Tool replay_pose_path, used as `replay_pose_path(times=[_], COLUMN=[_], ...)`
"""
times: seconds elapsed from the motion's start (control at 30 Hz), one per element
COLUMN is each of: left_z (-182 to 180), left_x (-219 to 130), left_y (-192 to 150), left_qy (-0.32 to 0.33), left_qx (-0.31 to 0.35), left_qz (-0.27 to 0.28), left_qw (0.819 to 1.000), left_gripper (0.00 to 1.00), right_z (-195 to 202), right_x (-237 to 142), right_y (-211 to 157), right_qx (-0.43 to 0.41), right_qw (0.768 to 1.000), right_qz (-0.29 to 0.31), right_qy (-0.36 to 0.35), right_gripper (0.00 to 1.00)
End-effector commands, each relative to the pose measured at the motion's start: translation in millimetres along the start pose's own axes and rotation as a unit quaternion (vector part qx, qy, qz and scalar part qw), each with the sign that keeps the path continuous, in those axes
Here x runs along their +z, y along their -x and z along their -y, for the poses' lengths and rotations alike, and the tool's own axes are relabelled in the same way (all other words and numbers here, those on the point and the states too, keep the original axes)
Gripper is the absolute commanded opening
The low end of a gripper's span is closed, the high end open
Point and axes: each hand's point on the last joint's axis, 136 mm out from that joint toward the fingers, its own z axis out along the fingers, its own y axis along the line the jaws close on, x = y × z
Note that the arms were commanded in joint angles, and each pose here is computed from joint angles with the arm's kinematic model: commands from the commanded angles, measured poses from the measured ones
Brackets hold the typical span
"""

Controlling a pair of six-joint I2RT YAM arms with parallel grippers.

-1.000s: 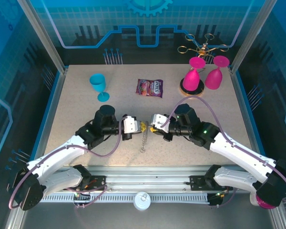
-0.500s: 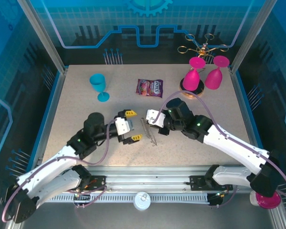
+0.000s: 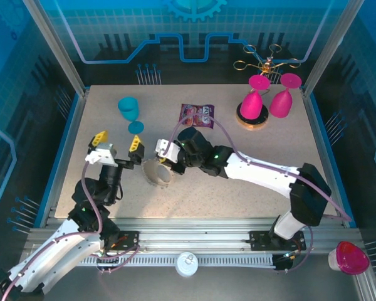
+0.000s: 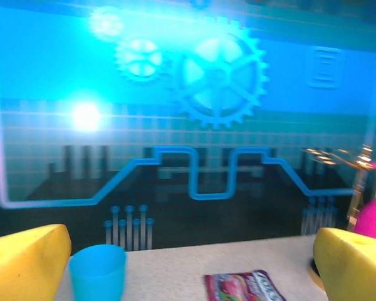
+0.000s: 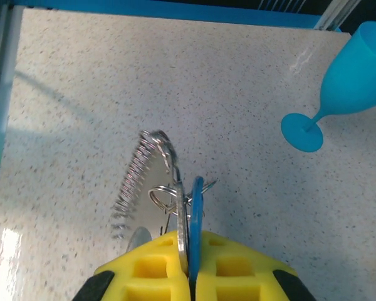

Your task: Put the keys on the keyring

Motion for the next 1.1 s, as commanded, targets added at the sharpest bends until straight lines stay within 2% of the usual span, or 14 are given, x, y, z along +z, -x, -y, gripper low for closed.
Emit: replay_pose_path(times=[0.0,0.17,0.33,0.43,0.6,0.8,1.0,1.07], left_z=[-28.5,-30.5,-25.9,-23.1,-26.4,-38.0,-48.9,-51.5], left_x=[2.9,12.9,23.5,29.1,33.7,32.8,30.5,29.6], left_y=[-1.1,-21.0,-38.6,-48.3,-60.9,-74.0,-82.1,-84.9], left_qy=[0.084,0.09,0.08,0.075,0.085,0.106,0.125,0.129], left_qx=[-0.025,-0.042,-0.054,-0.056,-0.051,-0.041,-0.036,-0.036], left_qz=[-0.006,-0.044,-0.079,-0.094,-0.11,-0.126,-0.133,-0.135], left_qw=[0.996,0.994,0.992,0.991,0.989,0.985,0.983,0.982], left_gripper=[0.99,0.99,0.99,0.99,0.99,0.99,0.99,0.99], right_z=[14.4,37.0,51.1,61.3,66.2,61.3,49.9,48.2], right_x=[8.8,3.3,-15.5,-29.1,-52.6,-84.0,-97.5,-102.0], right_y=[6.6,-50.6,-111.1,-146.4,-205.8,-258.7,-275.7,-283.0], right_qx=[0.067,0.095,0.073,0.03,-0.069,-0.114,-0.128,-0.128], right_qw=[0.997,0.994,0.989,0.982,0.947,0.903,0.888,0.881], right_qz=[0.04,-0.019,-0.109,-0.172,-0.299,-0.4,-0.429,-0.443], right_qy=[-0.021,-0.048,-0.063,-0.075,-0.092,-0.112,-0.108,-0.109], right_gripper=[0.0,0.0,0.0,0.0,0.0,0.0,0.0,0.04])
